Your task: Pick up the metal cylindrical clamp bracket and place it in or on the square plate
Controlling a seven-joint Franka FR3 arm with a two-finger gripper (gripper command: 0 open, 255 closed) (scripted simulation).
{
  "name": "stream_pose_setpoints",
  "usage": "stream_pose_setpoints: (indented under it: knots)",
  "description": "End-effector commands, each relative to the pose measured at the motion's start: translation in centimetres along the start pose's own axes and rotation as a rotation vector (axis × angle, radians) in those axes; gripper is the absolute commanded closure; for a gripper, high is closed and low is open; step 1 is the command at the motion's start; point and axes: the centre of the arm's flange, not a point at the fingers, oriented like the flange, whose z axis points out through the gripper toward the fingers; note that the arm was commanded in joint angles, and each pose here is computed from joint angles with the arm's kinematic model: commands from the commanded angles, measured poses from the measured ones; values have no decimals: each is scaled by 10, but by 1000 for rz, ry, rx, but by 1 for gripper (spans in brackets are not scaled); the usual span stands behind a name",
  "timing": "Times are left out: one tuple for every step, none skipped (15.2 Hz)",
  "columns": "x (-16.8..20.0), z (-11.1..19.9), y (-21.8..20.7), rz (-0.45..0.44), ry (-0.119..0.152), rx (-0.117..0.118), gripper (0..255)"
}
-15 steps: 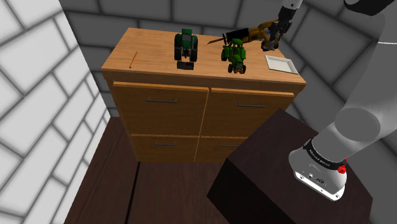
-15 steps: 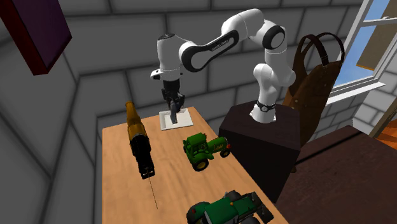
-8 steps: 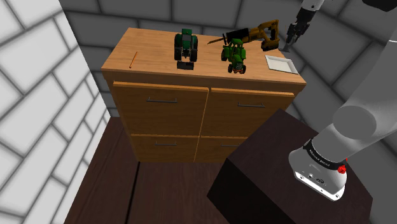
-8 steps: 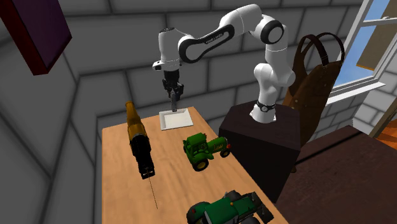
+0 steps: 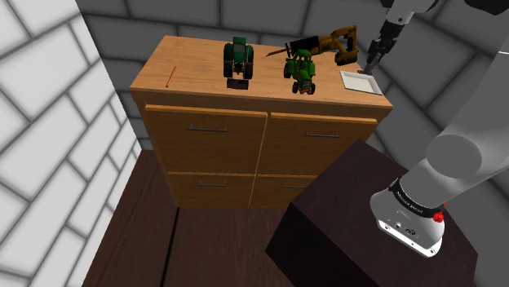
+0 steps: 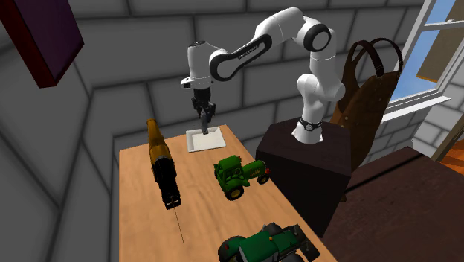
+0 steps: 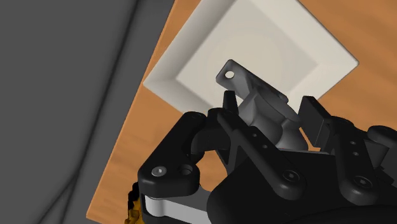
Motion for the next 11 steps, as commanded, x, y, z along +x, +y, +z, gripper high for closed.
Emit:
stream_pose_setpoints:
  knots:
    - [0, 10, 0, 0, 0, 0, 255]
    - [0, 15, 0, 0, 0, 0, 255]
    - [0, 21, 0, 0, 0, 0, 255]
    - [0, 26, 0, 0, 0, 0, 255]
    - [0, 31, 0, 0, 0, 0, 255]
    - [0, 37, 0, 0, 0, 0, 255]
    - [0, 42, 0, 0, 0, 0, 255]
    - [0, 47, 0, 0, 0, 0, 255]
    - [0, 50, 0, 0, 0, 0, 255]
    - [0, 50, 0, 0, 0, 0, 255]
    - [0, 50, 0, 0, 0, 0, 255]
